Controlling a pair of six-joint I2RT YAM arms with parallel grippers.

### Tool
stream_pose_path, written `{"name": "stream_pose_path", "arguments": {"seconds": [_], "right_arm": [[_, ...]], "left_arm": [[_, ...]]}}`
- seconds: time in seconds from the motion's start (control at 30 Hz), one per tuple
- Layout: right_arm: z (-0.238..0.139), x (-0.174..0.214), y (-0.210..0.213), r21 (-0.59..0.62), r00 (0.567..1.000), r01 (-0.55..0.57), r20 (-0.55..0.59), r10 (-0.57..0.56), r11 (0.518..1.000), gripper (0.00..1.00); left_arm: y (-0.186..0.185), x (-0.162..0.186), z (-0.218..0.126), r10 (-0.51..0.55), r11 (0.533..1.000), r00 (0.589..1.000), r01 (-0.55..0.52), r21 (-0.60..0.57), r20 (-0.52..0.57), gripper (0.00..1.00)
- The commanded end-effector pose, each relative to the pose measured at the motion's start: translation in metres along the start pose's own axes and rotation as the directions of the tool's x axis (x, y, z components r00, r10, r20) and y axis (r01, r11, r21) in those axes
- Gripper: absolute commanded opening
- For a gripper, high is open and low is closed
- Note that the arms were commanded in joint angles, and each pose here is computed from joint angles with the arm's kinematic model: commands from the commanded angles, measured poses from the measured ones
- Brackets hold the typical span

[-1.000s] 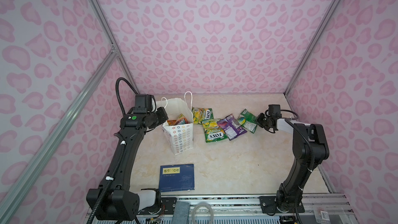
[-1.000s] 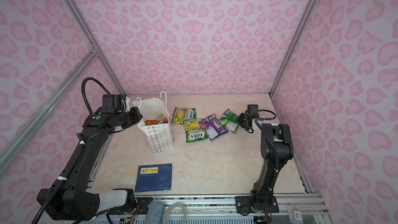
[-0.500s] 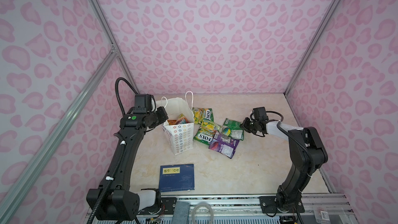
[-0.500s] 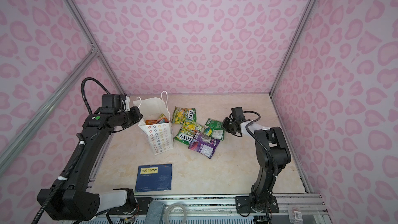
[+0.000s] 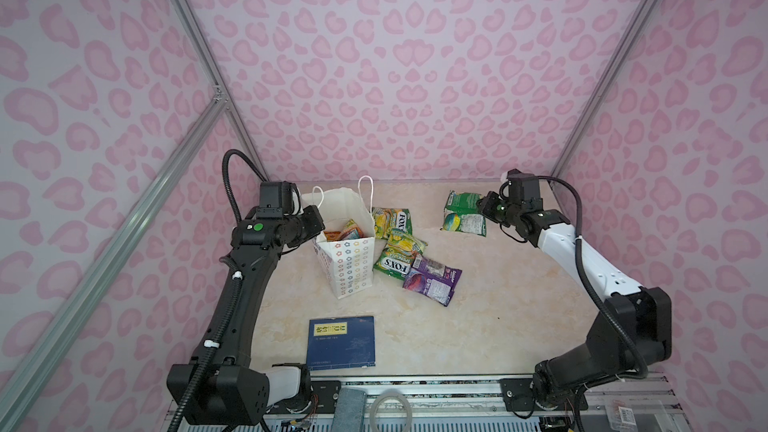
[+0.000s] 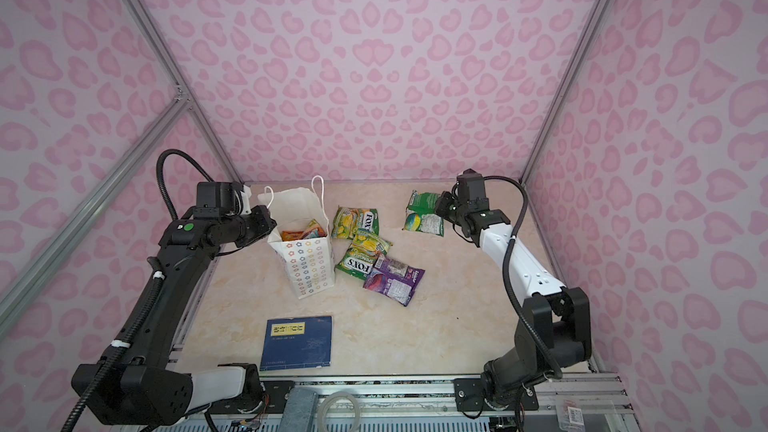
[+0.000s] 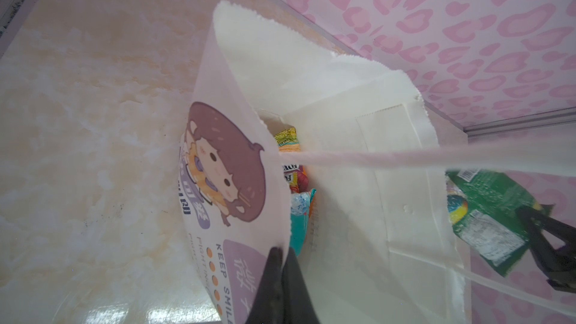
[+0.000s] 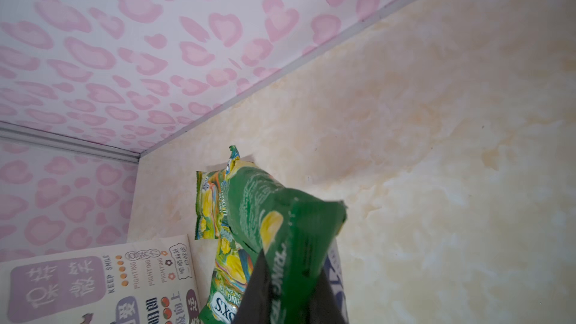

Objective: Place the snacks into the paper bag
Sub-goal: 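Grasp the green Spring Tea bag with the right gripper and lift, then carry the green bag with the right gripper over the paper bag opening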

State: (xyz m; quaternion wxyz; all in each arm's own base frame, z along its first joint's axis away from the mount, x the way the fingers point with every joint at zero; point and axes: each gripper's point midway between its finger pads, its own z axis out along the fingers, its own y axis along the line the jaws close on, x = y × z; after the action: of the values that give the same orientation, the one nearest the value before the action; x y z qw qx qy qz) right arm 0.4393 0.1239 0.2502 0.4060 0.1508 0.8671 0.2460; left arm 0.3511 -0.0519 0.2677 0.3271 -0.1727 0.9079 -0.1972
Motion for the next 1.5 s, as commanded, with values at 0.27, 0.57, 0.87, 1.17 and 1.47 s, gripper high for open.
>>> {"name": "stream_pose_path", "arguments": {"seconds": [0.27,0.57,0.87,1.17,1.47], "right_arm": [[-0.124,-0.043,0.105,-0.055,0.924,0.240,0.319,-0.211,0.969,0.00],[-0.177,-0.040,0.203,-0.166,0.858,0.394,0.420,-0.296,0.904,0.00],[-0.203,-0.013,0.301,-0.305,0.814,0.509,0.474,-0.336,0.805,0.00],[-0.169,0.036,0.361,-0.360,0.805,0.568,0.431,-0.408,0.740,0.00],[-0.099,0.079,0.372,-0.326,0.805,0.587,0.328,-0.494,0.741,0.00]], "left_arm": [[-0.013,-0.004,-0.004,0.006,0.998,1.000,-0.007,0.070,0.015,0.04],[-0.017,-0.005,-0.007,0.007,0.996,1.000,-0.009,0.089,0.020,0.04],[-0.013,0.002,-0.001,0.001,0.996,1.000,-0.001,0.085,0.000,0.04],[-0.014,0.002,-0.003,0.001,0.996,1.000,-0.002,0.090,0.004,0.04],[-0.014,0.002,-0.005,0.000,0.996,1.000,-0.001,0.093,0.010,0.04]]}}
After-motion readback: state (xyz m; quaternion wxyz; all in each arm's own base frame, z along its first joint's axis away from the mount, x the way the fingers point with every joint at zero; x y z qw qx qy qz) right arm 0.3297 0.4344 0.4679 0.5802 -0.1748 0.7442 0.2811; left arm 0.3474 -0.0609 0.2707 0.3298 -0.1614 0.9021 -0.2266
